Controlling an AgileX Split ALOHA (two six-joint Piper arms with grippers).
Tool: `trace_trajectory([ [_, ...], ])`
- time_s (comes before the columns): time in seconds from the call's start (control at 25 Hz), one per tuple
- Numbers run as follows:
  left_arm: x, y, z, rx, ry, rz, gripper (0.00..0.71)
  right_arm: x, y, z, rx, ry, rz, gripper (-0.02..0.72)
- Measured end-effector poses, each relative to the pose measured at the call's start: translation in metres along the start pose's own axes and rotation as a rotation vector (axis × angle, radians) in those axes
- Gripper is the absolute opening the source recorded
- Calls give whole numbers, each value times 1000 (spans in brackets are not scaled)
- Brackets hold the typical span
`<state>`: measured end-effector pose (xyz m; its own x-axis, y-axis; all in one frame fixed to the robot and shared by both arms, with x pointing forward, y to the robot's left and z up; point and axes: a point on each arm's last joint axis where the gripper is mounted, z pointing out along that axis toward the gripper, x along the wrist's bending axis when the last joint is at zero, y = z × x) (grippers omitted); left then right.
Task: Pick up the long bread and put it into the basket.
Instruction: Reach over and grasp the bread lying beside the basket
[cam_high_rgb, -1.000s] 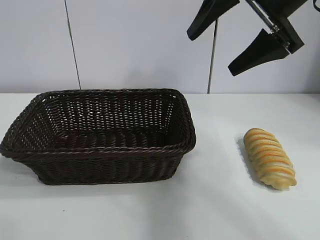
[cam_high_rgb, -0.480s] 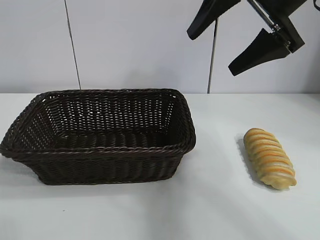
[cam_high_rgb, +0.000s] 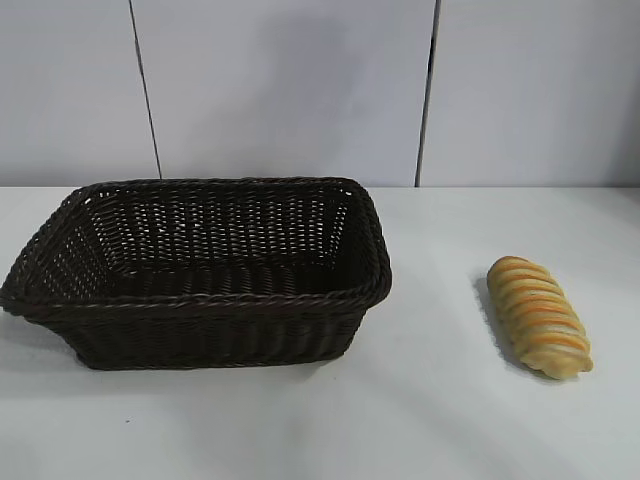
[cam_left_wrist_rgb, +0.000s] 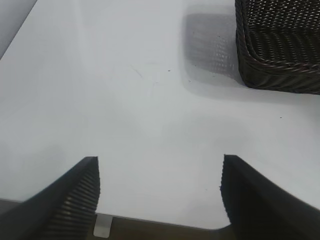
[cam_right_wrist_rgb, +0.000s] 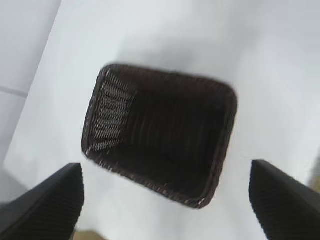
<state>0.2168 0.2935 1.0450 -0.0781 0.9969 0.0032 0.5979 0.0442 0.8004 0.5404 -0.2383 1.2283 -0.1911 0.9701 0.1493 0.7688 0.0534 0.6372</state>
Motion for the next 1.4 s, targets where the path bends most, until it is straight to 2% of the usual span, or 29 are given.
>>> trace_trajectory([
  [0.08, 0, 0, 0, 0, 0, 0, 498, -8, 0, 0, -1, -86, -11, 622],
  [0.2, 0, 0, 0, 0, 0, 0, 498, -14, -1, 2, 5, -147, -23, 622],
  [0.28, 1, 0, 0, 0, 8, 2, 498, -16, -7, 11, 43, -159, -21, 622],
  [0.44, 5, 0, 0, 3, 58, 17, 498, -24, -38, 55, 230, -166, -6, 622],
  [0.52, 7, 0, 0, 4, 72, 21, 498, -28, -63, 84, 352, -151, 13, 622],
  [0.6, 7, 0, 0, 4, 75, 22, 498, -30, -85, 107, 415, -130, 35, 622],
  [0.88, 7, 0, 0, 5, 78, 23, 498, -42, -149, 157, 433, -142, 72, 622],
  [1.2, 7, 0, 0, 5, 78, 23, 498, -50, -148, 169, 294, -209, 69, 622],
  [1.4, 7, 0, 0, 5, 78, 23, 498, -55, -157, 199, 348, -217, 73, 622],
])
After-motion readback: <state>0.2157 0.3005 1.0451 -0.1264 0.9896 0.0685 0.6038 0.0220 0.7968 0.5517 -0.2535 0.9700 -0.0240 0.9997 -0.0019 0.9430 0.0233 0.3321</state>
